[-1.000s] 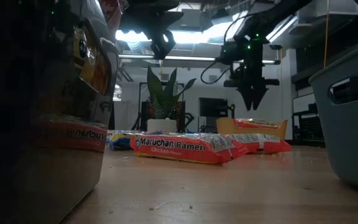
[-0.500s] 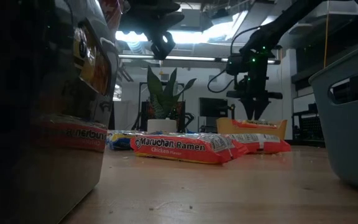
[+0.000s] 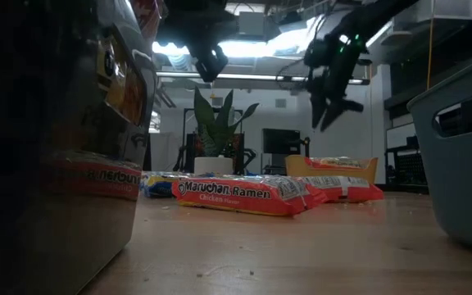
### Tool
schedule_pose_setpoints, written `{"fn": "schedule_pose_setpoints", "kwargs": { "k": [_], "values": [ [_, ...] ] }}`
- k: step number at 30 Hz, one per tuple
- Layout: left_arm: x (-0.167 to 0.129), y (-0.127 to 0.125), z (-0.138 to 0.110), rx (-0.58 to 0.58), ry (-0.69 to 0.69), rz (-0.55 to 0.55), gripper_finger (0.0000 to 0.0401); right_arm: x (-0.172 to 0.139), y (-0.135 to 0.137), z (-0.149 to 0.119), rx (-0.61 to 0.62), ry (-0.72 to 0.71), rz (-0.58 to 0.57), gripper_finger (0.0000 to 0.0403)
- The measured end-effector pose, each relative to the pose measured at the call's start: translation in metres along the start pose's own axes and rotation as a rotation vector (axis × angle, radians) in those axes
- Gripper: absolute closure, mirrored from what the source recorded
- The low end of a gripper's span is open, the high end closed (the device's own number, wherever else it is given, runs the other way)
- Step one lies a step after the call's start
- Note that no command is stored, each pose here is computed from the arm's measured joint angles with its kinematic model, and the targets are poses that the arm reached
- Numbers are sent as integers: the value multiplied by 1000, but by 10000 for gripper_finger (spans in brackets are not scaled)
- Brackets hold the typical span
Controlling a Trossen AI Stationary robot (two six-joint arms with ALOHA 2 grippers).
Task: Sort Maruchan noodles
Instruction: Put the orange noodle pack into the yellow bin
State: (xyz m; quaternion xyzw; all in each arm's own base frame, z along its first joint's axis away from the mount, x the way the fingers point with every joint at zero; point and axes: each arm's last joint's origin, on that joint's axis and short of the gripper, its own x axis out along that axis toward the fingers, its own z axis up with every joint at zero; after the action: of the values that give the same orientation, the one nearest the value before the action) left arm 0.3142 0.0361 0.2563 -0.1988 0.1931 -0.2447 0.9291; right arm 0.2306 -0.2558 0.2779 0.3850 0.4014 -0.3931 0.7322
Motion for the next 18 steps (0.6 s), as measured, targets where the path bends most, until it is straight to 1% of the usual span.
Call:
{"fn": "schedule_pose_setpoints", "kwargs": {
  "k": [2, 4, 7, 9, 14, 18],
  "values": [
    [4, -2, -4, 38, 2, 62, 330, -15, 11, -10, -36, 24, 89, 300],
    [11, -2, -9, 103, 7, 129, 330, -26, 24, -28, -103, 78, 129, 300],
    [22, 3, -20, 181, 42, 214, 330, -33, 40, -62, -205, 153, 93, 300],
    [30, 10, -25, 216, 43, 226, 330, -39, 48, -85, -255, 174, 59, 300],
    [46, 38, -38, 220, 33, 256, 330, -51, 61, -144, -329, 146, 23, 300],
    [50, 66, -47, 213, -5, 369, 331, -55, 65, -189, -346, 68, 48, 300]
  ]
}}
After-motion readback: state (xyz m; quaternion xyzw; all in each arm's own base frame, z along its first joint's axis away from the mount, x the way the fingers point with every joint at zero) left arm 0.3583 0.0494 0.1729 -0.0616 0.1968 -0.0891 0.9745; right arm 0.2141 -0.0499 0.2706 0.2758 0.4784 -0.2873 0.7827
